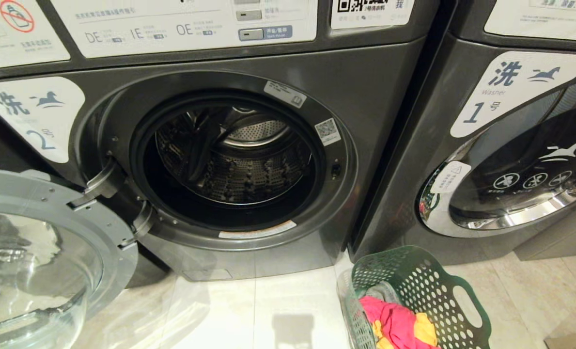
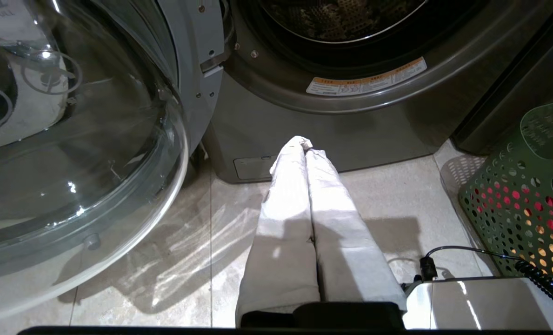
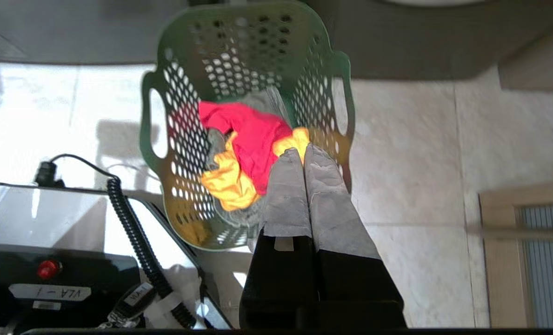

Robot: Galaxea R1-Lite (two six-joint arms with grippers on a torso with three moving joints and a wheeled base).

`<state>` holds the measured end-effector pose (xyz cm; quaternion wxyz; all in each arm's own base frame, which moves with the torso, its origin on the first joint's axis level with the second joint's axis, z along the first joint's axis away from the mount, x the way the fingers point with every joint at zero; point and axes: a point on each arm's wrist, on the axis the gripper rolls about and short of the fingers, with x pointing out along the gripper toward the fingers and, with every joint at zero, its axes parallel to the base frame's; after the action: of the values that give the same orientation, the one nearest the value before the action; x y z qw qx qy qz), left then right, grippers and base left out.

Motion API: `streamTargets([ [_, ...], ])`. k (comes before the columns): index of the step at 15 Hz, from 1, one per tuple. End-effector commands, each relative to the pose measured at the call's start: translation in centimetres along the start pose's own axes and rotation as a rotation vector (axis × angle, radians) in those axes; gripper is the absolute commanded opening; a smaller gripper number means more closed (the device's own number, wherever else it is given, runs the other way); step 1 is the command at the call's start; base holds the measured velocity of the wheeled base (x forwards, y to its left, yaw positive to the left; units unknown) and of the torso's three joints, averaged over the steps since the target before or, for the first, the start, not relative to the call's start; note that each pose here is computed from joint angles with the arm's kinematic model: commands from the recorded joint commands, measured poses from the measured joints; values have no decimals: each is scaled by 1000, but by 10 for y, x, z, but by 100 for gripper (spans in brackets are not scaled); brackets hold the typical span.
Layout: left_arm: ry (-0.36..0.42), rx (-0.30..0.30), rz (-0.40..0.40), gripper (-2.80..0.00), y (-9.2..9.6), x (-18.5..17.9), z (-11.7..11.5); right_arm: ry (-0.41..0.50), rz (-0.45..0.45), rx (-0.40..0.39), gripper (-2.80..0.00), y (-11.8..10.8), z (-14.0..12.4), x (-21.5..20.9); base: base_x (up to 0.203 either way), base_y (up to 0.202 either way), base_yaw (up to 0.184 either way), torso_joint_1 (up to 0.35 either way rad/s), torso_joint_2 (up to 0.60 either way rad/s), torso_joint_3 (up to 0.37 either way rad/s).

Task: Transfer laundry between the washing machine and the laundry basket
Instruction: Close the washing machine door with the left hand

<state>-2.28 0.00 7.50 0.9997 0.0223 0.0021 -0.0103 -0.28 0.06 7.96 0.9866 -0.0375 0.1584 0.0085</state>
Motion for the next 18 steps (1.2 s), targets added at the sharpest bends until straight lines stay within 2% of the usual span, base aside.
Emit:
streamTargets([
  [1, 0, -4, 2, -280, 0, 0, 0, -79, 17, -11, -280, 0, -2, -6, 0, 0, 0, 2, 1, 207],
  [3, 0, -6, 2, -280, 0, 0, 0, -226, 2, -14, -280, 0, -8, -16, 0, 0, 0, 4, 2, 207],
  [5, 0, -6, 1, -280, 0, 0, 0, -284, -6, -10, -280, 1, -11, -20, 0, 0, 0, 1, 0, 203],
  [10, 0, 0, -2, -280, 0, 0, 0, -281, -4, 17, -280, 0, -11, -19, 0, 0, 0, 2, 2, 203],
  [16, -1, -49, 8, -280, 0, 0, 0, -282, -3, 21, -280, 0, -10, -19, 0, 0, 0, 3, 4, 203],
  [18, -1, -49, 8, -280, 0, 0, 0, -282, -4, 21, -280, 0, -10, -19, 0, 0, 0, 2, 5, 119],
])
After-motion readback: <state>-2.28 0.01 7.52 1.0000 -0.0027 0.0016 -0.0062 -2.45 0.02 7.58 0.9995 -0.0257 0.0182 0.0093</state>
